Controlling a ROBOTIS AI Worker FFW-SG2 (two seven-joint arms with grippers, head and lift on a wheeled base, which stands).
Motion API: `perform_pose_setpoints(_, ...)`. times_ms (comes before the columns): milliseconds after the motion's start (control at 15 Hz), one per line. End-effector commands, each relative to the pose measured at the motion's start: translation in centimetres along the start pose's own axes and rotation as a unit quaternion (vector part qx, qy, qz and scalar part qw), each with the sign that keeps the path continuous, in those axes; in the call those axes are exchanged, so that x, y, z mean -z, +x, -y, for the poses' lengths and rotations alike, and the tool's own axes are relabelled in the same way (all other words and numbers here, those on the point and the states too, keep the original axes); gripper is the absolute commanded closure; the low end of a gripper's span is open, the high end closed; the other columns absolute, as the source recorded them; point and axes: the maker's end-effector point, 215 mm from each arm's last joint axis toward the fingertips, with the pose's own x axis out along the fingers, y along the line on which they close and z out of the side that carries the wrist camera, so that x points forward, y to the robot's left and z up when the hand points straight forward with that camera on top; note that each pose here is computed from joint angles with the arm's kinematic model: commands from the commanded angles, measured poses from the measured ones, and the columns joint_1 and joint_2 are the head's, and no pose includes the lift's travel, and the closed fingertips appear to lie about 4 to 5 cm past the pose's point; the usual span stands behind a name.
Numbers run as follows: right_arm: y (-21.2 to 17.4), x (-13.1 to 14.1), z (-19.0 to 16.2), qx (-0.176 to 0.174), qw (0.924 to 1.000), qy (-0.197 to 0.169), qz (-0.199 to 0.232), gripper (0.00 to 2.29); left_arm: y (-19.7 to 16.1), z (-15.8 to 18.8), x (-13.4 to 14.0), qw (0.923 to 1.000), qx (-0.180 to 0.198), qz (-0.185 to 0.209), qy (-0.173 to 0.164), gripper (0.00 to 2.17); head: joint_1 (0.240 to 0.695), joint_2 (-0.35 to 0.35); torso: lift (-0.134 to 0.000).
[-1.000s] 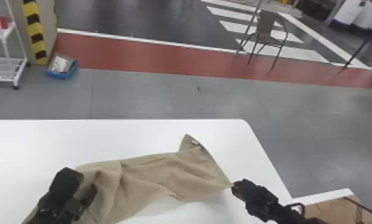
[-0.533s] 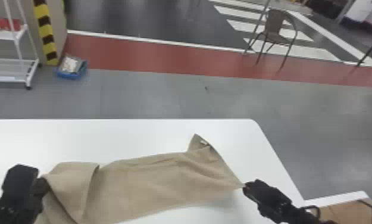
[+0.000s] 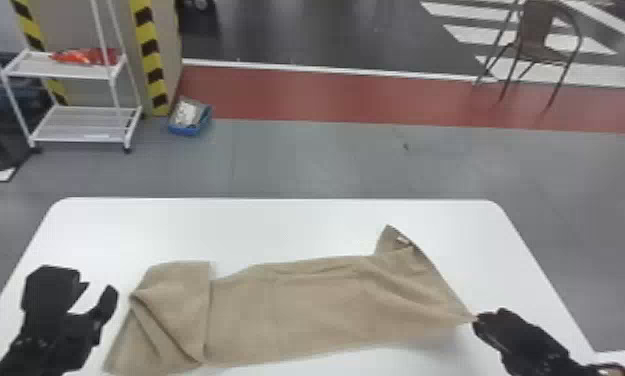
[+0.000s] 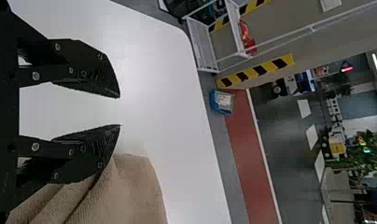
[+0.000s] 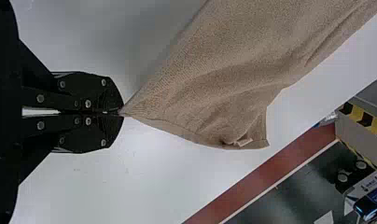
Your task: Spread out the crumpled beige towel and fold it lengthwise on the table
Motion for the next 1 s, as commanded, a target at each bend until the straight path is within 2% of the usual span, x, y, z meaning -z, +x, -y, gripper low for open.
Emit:
perform_pose_setpoints(0,0.1,-0.1,-0.3,-0.003,1.0,0.0,0.001,1.11,-2.0,5.8,-2.7,0.9985,0.047,0.025,0.016,0.05,0.695,-0.16,0.0)
perform_pose_setpoints(67,0.2,-0.3,-0.5,-0.004,1.0,0.0,0.002,1.11,-2.2,9.2,-3.7,0.9966,0.068,0.033,0.033,0.08,0.695,-0.178,0.0)
perform_pose_setpoints(133,0.2,-0.3,-0.7,-0.006,1.0,0.001,0.002,1.11,-2.0,11.6,-4.6,0.9946,0.082,0.038,0.05,0.09,0.695,-0.23,0.0)
perform_pose_setpoints(267,0.2,-0.2,-1.0,-0.007,1.0,0.003,0.001,1.11,-1.1,15.0,-5.0,0.9927,0.094,0.038,0.066,0.14,0.695,-0.287,0.0)
perform_pose_setpoints(467,0.3,-0.3,-1.1,-0.008,1.0,0.003,0.002,1.11,1.3,16.7,-5.3,0.9937,0.081,0.021,0.075,0.14,0.695,-0.349,0.0)
perform_pose_setpoints(600,0.4,-0.5,-1.4,-0.011,0.9999,0.004,0.002,1.11,2.5,17.8,-4.4,0.9934,0.091,-0.014,0.068,0.15,0.695,-0.35,0.0)
perform_pose_setpoints(667,0.5,-0.6,-1.6,-0.012,0.9999,0.004,0.002,1.11,2.8,18.5,-3.5,0.9909,0.103,-0.043,0.076,0.17,0.695,-0.35,0.0)
perform_pose_setpoints(933,0.8,-1.4,-2.4,-0.019,0.9998,0.004,0.006,1.11,4.2,20.2,-3.4,0.9874,0.12,-0.084,0.059,0.21,0.695,-0.35,0.0)
